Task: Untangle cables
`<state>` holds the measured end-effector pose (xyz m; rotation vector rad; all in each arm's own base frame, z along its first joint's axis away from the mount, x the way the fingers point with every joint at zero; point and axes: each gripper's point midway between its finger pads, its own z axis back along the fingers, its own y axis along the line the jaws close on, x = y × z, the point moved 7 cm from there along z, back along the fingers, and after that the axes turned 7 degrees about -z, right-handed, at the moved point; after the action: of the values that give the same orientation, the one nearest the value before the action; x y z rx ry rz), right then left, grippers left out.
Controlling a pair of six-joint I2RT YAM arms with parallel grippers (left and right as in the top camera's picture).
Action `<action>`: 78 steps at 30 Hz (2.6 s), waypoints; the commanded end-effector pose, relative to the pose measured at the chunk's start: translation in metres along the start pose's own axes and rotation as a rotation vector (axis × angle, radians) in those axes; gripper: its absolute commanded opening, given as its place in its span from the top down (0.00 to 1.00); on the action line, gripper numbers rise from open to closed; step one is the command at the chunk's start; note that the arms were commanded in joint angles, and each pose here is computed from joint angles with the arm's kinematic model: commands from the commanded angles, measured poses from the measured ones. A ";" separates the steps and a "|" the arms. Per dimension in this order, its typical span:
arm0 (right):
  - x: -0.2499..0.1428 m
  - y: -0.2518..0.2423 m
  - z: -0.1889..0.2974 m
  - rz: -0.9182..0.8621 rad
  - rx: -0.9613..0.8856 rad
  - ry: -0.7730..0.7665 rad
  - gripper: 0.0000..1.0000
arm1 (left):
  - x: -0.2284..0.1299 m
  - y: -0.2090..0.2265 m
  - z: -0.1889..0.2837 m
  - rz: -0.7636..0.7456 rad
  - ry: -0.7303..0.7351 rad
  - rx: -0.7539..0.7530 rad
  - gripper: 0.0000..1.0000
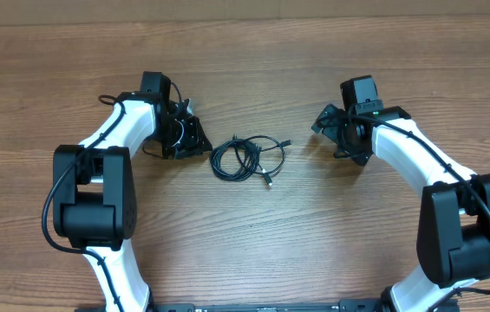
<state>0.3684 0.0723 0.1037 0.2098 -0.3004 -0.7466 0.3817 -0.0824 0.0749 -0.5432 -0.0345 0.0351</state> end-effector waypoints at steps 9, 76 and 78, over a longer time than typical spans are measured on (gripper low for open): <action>0.003 0.002 0.002 -0.001 0.005 -0.014 0.00 | -0.010 -0.007 -0.008 0.011 0.059 -0.030 0.66; -0.110 0.075 0.005 0.501 0.219 0.082 0.00 | -0.036 0.001 0.001 -0.017 0.212 0.311 0.49; -0.110 0.075 0.002 0.500 0.237 0.071 0.00 | -0.037 -0.001 -0.001 -0.024 0.216 0.312 0.49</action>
<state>0.3390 0.2066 0.1127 0.3948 -0.3315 -0.1781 0.3495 -0.0791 0.0783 -0.2361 0.1502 -0.0390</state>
